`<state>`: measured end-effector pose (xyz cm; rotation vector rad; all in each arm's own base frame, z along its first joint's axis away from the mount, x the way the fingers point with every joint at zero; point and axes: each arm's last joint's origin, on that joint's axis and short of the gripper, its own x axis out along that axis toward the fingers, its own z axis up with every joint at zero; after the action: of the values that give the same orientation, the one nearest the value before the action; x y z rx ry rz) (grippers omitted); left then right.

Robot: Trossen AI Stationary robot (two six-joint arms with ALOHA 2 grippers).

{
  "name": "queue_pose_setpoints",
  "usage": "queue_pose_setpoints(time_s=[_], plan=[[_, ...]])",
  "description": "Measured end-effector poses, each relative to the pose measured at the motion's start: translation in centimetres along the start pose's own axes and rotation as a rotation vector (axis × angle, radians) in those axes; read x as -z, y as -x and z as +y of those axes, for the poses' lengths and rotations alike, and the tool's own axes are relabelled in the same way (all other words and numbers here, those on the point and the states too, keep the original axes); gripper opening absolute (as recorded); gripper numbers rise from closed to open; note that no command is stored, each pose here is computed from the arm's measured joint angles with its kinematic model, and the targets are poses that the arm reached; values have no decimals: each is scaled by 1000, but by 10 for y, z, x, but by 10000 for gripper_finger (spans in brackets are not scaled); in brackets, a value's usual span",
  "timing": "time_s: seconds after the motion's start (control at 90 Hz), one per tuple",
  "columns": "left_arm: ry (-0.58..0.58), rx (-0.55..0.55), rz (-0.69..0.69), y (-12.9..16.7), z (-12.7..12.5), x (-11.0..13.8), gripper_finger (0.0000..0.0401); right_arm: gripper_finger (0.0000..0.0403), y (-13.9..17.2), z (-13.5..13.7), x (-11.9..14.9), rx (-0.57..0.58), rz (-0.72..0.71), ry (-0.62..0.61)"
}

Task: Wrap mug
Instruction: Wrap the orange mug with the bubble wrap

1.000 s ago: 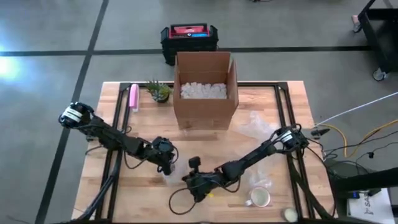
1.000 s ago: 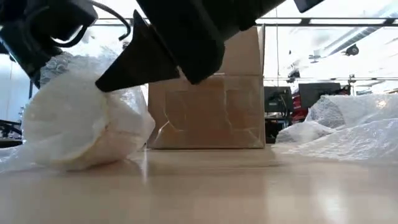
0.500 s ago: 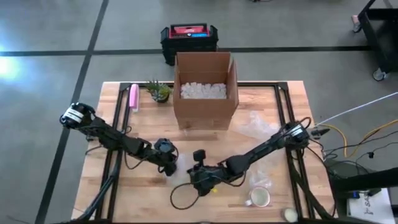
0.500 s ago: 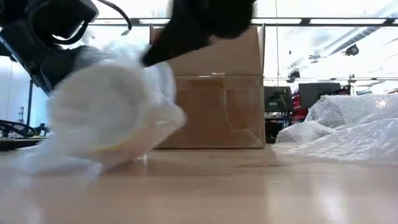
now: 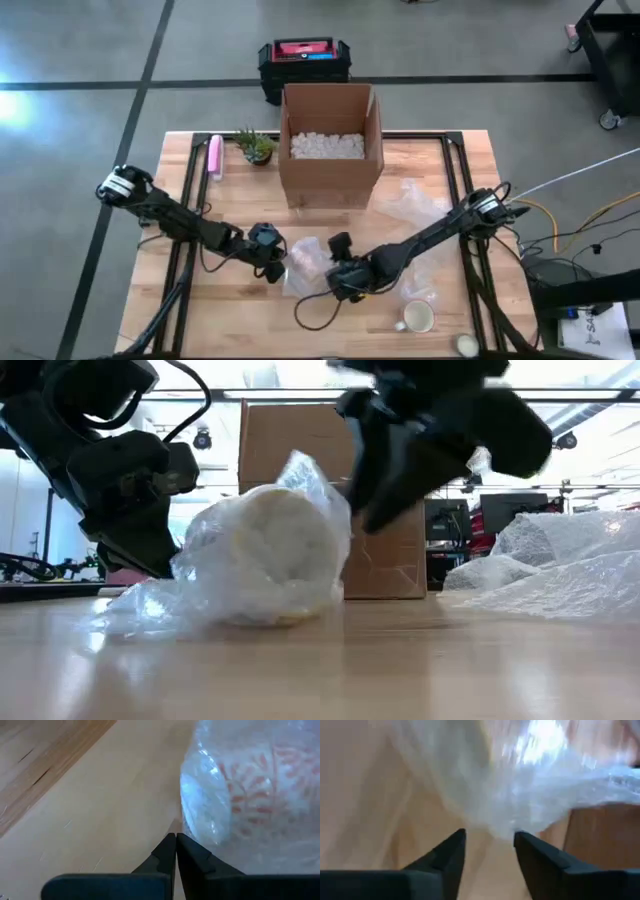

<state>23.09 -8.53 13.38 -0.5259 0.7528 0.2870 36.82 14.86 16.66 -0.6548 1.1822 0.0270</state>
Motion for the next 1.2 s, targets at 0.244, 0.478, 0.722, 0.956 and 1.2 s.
queue_pose_setpoints(time_s=[0.244,0.478,0.722,0.956,1.2], plan=[[-9,126,-20,17,-20,-14,0,216,-17,13,23,-57,83,-81],[-44,118,-109,22,-32,-27,0,204,-45,24,27,83,-206,-98],[-41,152,-119,27,-43,-30,0,187,-55,35,38,79,-293,-109],[21,91,-65,18,-21,-9,0,171,-68,39,33,113,-398,-45],[69,96,-105,15,-10,1,0,144,-79,42,19,154,-377,68]])
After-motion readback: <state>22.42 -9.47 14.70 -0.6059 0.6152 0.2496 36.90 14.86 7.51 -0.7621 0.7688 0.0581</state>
